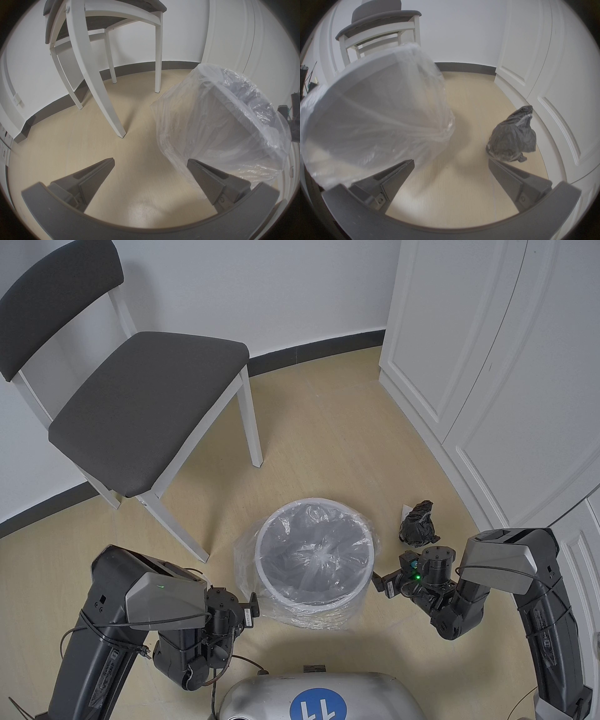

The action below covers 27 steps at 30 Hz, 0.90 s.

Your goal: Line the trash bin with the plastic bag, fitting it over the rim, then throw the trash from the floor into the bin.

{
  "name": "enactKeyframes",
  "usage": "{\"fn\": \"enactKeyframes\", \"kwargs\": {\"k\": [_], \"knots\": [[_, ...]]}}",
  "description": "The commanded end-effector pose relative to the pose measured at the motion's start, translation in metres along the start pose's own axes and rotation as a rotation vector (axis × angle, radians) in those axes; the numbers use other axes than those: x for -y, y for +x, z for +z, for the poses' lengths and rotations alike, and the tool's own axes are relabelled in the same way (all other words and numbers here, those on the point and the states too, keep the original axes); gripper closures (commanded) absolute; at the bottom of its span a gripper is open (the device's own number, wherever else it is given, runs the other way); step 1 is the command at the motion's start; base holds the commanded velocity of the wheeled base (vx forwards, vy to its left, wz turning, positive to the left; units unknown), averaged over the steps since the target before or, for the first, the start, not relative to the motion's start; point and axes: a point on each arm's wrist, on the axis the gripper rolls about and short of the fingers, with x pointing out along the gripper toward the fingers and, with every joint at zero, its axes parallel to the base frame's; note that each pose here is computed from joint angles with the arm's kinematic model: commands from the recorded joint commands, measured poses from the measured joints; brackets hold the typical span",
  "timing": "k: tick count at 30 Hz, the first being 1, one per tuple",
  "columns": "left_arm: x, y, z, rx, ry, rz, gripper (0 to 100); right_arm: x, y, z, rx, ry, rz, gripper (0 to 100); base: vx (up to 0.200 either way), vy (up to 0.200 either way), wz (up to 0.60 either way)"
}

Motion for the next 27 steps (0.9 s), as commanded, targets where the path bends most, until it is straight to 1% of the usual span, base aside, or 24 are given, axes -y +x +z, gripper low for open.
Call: {"fn": "enactKeyframes", "kwargs": {"k": [1,6,7,8,9,11,13,16,19,22,25,26,27], "knots": [[0.0,0.0,0.0,0.001,0.0,0.002,0,0.009,0.006,0.002,0.019,0.01,-0.037,0,0.0,0.0,0.0],[0.0,0.0,0.0,0.001,0.0,0.002,0,0.027,0.007,0.012,0.036,0.013,-0.128,0,0.0,0.0,0.0],[0.0,0.0,0.0,0.003,-0.001,0.002,0,0.027,0.007,0.013,0.036,0.013,-0.129,0,0.0,0.0,0.0],[0.0,0.0,0.0,0.003,-0.001,0.003,0,0.031,0.006,0.018,0.042,0.013,-0.161,0,0.0,0.0,0.0],[0.0,0.0,0.0,0.003,-0.001,0.003,0,0.032,0.006,0.021,0.046,0.013,-0.182,0,0.0,0.0,0.0],[0.0,0.0,0.0,0.002,0.0,0.004,0,0.032,0.007,0.023,0.049,0.013,-0.189,0,0.0,0.0,0.0],[0.0,0.0,0.0,0.003,-0.001,0.003,0,0.03,0.017,0.032,0.077,0.022,-0.278,0,0.0,0.0,0.0],[0.0,0.0,0.0,0.002,0.0,0.004,0,0.025,0.029,0.036,0.112,0.034,-0.32,0,0.0,0.0,0.0],[0.001,0.0,0.0,0.002,0.0,0.002,0,0.02,0.042,0.036,0.152,0.061,-0.33,0,0.0,0.0,0.0],[0.0,0.0,0.0,0.002,0.0,0.005,0,0.011,0.051,0.035,0.175,0.097,-0.315,0,0.0,0.0,0.0],[0.0,0.0,0.0,0.002,0.0,0.005,0,0.004,0.053,0.031,0.149,0.121,-0.295,0,0.0,0.0,0.0],[0.001,0.0,0.0,0.002,0.0,0.004,0,-0.002,0.053,0.029,0.125,0.158,-0.278,0,0.0,0.0,0.0],[0.001,0.0,0.0,0.003,-0.001,0.003,0,-0.003,0.053,0.03,0.124,0.162,-0.274,0,0.0,0.0,0.0]]}}
